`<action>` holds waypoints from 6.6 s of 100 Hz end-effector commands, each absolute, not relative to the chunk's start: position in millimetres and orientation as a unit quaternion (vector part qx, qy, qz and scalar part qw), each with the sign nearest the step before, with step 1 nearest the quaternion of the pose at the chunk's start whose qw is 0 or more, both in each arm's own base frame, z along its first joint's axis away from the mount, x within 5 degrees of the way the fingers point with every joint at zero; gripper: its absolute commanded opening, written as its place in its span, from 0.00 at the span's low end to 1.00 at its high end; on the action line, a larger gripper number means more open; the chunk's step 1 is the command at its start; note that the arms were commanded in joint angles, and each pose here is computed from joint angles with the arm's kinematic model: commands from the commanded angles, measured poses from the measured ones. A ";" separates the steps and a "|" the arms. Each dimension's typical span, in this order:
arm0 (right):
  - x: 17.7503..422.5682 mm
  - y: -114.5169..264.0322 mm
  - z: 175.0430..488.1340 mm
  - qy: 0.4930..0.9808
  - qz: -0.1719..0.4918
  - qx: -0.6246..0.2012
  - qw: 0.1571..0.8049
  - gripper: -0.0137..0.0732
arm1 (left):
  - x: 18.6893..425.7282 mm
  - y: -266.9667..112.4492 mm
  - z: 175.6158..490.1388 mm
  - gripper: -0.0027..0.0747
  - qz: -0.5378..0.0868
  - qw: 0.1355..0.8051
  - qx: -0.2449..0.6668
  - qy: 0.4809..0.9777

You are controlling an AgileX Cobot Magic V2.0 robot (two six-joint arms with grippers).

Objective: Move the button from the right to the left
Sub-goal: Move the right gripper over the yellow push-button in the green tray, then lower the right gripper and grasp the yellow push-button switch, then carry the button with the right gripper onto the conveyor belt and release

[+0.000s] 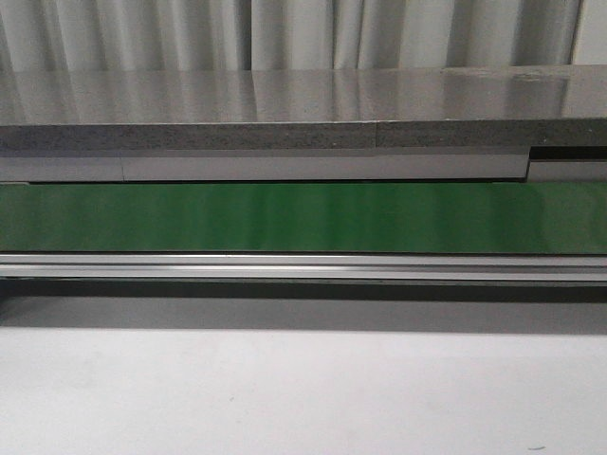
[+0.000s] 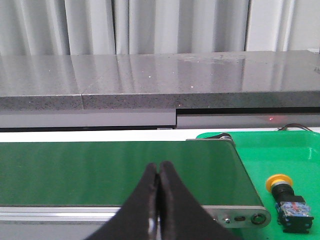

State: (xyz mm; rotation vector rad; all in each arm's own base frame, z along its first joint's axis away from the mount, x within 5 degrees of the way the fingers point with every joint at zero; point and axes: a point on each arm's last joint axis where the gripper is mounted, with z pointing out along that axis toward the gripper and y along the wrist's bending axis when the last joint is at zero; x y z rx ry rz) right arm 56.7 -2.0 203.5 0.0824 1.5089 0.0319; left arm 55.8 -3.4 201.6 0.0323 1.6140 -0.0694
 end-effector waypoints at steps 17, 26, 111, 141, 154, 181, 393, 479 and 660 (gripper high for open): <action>53.4 -1.5 216.2 0.645 0.017 0.034 0.763 0.08 | 55.4 -3.6 195.3 0.01 -0.035 0.714 0.012 0.699; 53.4 -1.5 216.2 0.645 0.017 0.034 0.763 0.08 | 55.4 -3.6 195.3 0.01 -0.035 0.714 0.012 0.699; 48.2 -1.5 239.5 0.626 0.017 0.034 0.779 0.08 | 55.4 -3.6 195.3 0.01 -0.035 0.714 0.012 0.699; 31.8 -2.1 295.3 0.648 0.013 0.041 0.760 0.08 | 55.4 -3.6 195.3 0.01 -0.035 0.714 0.012 0.699; 31.1 -2.6 316.6 0.675 0.011 0.045 0.736 0.08 | 55.4 -3.6 195.3 0.01 -0.035 0.714 0.012 0.699; 57.8 -3.8 348.5 0.721 0.009 0.048 0.691 0.08 | 55.4 -3.6 195.3 0.01 -0.035 0.714 0.012 0.699; 292.0 -175.9 244.0 0.960 -0.070 0.132 0.236 0.87 | 55.4 -3.6 195.3 0.01 -0.035 0.714 0.012 0.699; 326.8 -198.9 191.1 0.960 -0.019 0.179 0.212 0.18 | 55.4 -3.6 195.3 0.01 -0.035 0.714 0.012 0.699; 324.8 -54.1 278.1 0.972 0.034 0.069 0.220 0.78 | 55.4 -3.6 195.3 0.01 -0.035 0.714 0.012 0.699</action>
